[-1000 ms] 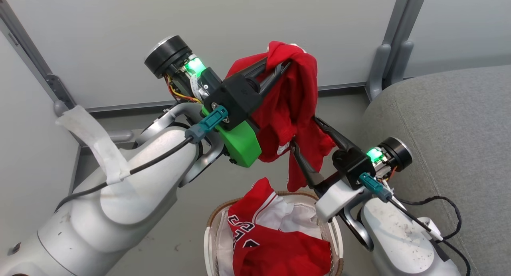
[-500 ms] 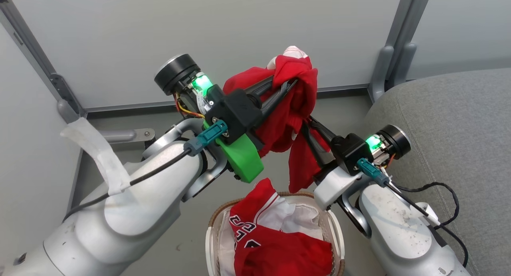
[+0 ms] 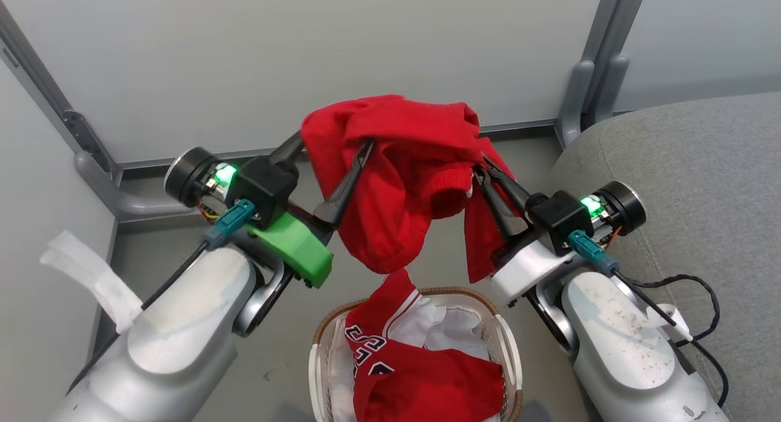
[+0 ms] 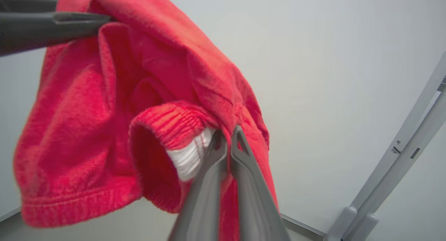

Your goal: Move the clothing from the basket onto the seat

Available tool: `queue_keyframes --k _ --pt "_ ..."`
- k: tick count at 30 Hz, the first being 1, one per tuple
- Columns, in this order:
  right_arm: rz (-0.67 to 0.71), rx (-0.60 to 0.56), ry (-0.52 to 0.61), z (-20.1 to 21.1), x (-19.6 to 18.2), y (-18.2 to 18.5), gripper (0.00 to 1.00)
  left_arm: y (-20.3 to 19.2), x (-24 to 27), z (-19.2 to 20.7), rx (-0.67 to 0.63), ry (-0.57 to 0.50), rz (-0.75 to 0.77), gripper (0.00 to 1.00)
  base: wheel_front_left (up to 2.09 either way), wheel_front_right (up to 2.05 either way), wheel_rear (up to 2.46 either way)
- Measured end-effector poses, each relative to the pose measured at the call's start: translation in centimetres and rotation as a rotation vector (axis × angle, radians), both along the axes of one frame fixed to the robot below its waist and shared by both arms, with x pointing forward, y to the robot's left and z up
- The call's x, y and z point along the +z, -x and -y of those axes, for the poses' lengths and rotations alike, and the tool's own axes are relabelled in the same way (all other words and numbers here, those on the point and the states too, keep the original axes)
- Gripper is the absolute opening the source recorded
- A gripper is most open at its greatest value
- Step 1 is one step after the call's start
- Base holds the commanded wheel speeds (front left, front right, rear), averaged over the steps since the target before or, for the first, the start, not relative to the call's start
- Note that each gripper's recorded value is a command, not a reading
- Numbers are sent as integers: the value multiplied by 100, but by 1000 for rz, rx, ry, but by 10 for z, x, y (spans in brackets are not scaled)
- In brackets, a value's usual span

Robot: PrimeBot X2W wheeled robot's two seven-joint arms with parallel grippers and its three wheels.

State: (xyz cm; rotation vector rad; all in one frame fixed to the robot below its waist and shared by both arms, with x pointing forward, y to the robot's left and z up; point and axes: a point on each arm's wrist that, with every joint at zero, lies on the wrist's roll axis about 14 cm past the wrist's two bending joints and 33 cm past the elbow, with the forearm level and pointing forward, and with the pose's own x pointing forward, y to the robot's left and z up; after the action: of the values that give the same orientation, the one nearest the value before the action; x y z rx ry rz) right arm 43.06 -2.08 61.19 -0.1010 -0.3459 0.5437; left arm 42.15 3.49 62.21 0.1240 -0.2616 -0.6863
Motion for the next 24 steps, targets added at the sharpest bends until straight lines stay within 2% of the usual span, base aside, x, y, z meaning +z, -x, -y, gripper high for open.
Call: queue_keyframes --k 8,16,24 --pt "3 -62 -39 22 3 -8 0 -2 -49 -17 93 89 -142 100 0 0 0" --pt "-8 -137 -53 47 -4 -14 0 15 -99 -14 140 164 -289 100 0 0 0" --pt "-18 -218 -51 75 -10 -20 0 23 -119 1 117 200 -344 100 0 0 0"
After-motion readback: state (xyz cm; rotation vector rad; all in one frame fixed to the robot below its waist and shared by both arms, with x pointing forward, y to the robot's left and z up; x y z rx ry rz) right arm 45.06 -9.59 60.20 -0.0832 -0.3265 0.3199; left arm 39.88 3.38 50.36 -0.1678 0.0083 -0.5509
